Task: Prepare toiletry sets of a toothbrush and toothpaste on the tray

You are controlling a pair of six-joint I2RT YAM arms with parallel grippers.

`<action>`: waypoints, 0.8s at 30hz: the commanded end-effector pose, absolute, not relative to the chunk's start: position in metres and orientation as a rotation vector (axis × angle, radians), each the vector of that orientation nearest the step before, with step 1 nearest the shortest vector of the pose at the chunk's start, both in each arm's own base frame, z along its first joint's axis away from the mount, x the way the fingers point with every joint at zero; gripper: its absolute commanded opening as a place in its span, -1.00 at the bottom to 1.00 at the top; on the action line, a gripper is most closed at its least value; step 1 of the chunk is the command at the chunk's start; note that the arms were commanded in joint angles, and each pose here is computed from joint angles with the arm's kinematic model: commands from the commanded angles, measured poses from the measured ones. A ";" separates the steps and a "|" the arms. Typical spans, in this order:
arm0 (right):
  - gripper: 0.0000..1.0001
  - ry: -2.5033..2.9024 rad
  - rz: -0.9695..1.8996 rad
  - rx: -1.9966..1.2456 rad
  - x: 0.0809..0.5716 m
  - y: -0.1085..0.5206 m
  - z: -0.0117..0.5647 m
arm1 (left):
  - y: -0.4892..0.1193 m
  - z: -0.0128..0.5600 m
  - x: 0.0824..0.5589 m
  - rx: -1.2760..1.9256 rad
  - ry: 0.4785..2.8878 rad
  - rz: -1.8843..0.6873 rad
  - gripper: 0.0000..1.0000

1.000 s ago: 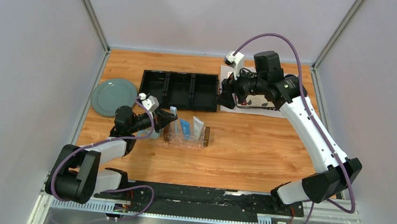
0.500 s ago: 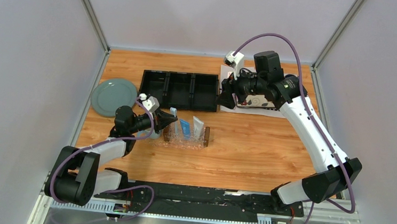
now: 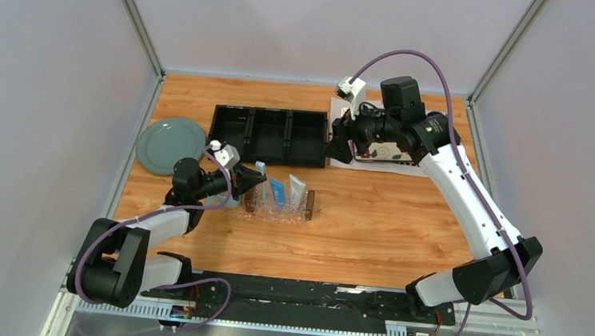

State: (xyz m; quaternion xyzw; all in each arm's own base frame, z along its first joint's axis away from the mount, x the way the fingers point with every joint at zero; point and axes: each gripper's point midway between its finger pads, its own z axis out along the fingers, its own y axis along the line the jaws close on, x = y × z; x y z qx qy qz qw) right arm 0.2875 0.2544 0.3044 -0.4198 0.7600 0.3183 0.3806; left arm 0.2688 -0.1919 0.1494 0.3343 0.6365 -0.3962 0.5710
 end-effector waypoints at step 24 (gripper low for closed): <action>0.36 1.879 0.814 -1.084 0.290 0.256 0.313 | -0.188 0.159 0.269 0.851 1.487 -0.868 0.23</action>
